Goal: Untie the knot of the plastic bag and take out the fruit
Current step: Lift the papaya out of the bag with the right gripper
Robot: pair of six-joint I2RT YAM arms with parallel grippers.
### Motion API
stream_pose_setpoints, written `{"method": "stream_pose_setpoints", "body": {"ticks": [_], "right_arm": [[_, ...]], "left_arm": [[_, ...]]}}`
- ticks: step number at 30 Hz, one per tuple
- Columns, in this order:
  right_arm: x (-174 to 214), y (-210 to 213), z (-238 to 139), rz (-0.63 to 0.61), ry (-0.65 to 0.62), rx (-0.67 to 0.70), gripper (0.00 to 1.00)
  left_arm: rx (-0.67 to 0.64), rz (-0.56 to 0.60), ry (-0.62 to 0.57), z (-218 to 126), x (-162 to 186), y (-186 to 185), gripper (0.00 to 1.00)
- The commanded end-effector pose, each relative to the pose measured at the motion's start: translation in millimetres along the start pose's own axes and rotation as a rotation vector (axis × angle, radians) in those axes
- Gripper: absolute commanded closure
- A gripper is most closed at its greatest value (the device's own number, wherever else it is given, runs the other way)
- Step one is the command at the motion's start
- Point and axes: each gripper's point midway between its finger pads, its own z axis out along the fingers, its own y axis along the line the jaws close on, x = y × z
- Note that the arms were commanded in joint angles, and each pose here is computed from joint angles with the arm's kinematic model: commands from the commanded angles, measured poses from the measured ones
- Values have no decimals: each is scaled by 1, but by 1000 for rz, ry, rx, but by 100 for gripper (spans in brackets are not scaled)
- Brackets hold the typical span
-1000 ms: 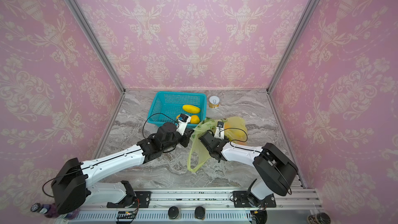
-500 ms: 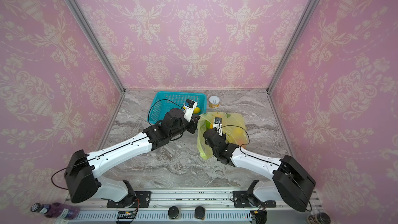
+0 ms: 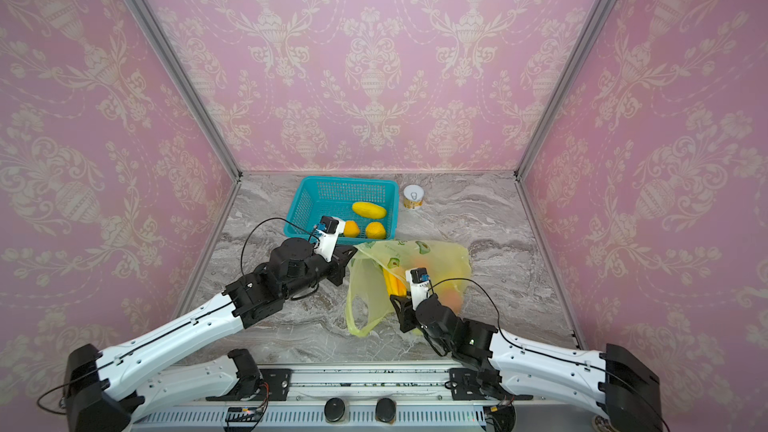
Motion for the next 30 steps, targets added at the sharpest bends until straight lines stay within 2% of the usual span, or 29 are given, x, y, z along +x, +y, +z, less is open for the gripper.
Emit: {"method": "stream_pose_setpoints", "body": {"ticks": [1,5,8,12,16,18,20,25,28,30], "right_arm": [[6,18,-10,63,24,-116,100],[6,34,-23,67,25,-223,100],[-1,50,-33,63,-3,-324,100],[-10,60,-40,55,-30,-375,100],[-24,91,-56,4,-30,-512,100],[-39,107,-69,-39,-68,-582,100],[-64,105,-74,-33,-131,-526,99],[-123,72,-56,-36,-202,-151,100],[-149,58,-28,-12,-175,8,100],[-162,49,-2,24,-151,54,100]], "left_arm": [[-33,-28,47,3,35,15,100],[-51,-33,78,4,55,22,100],[-122,-42,82,7,66,37,100],[-151,-36,100,15,76,43,100],[-170,-33,110,21,84,48,100],[-188,-27,99,19,84,52,100],[-195,-25,84,17,81,53,100],[-137,-12,56,15,74,43,100],[-132,8,38,17,72,43,100],[-149,29,24,17,72,46,100]]}}
